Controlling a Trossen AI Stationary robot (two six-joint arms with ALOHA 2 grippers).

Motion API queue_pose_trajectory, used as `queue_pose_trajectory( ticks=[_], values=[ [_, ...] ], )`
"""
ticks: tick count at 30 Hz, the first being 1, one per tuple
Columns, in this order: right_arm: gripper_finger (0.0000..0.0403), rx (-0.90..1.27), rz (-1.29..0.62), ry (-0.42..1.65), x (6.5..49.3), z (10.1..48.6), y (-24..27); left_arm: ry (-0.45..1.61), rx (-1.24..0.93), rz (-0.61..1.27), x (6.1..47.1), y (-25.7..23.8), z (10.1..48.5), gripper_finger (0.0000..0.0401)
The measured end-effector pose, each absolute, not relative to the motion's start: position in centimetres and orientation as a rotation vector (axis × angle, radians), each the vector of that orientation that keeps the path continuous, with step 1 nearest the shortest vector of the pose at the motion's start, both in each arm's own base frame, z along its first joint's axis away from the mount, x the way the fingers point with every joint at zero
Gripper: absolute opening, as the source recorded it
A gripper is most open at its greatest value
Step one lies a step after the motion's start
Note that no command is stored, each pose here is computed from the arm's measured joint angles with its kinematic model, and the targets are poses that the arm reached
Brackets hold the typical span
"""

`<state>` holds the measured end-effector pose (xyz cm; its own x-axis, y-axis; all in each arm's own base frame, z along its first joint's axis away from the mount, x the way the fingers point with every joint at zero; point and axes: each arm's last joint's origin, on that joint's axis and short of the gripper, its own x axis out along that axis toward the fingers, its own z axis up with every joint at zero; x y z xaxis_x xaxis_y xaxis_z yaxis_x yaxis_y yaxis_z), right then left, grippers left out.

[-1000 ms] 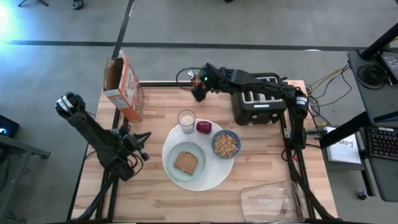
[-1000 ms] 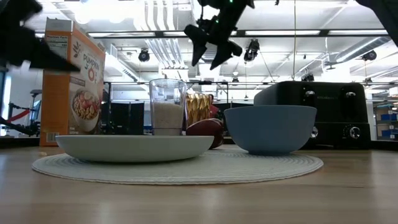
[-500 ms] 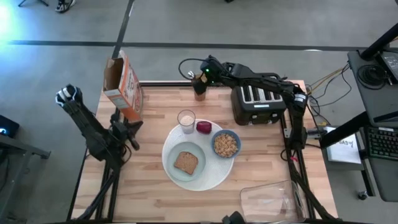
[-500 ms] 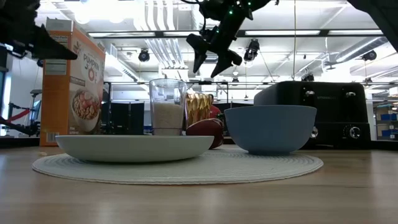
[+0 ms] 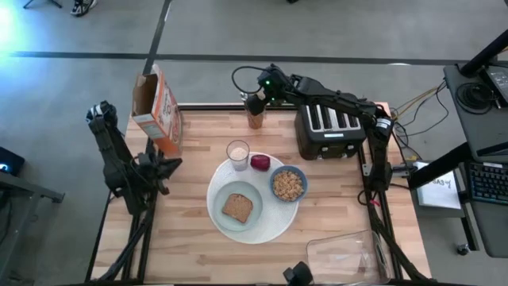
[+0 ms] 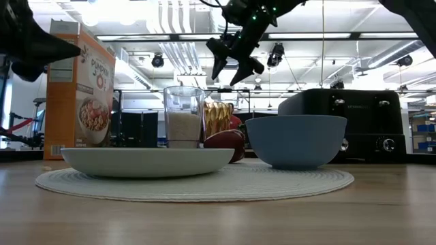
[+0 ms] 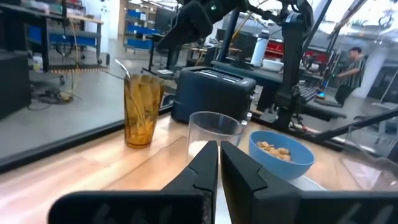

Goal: Arrange a breakfast setting
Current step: Put the spoon on the placemat

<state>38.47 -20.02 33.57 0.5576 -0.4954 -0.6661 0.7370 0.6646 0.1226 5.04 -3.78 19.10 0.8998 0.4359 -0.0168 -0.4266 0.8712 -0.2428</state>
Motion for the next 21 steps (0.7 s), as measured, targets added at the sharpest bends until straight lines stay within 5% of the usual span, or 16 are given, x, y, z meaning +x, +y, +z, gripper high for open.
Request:
queue_pose_trajectory(
  ticks=[9, 21],
  values=[
    [0.0326, 0.421, -0.735, 0.645, 38.5, 33.5, -20.0, -0.047, -0.372, 0.451, 5.2, -4.1, 16.2, 0.0002],
    [0.0326, 0.424, -0.735, 0.650, 38.4, 33.5, -20.0, 0.124, -0.266, 0.456, 5.3, -4.4, 15.9, 0.0002]
  ],
)
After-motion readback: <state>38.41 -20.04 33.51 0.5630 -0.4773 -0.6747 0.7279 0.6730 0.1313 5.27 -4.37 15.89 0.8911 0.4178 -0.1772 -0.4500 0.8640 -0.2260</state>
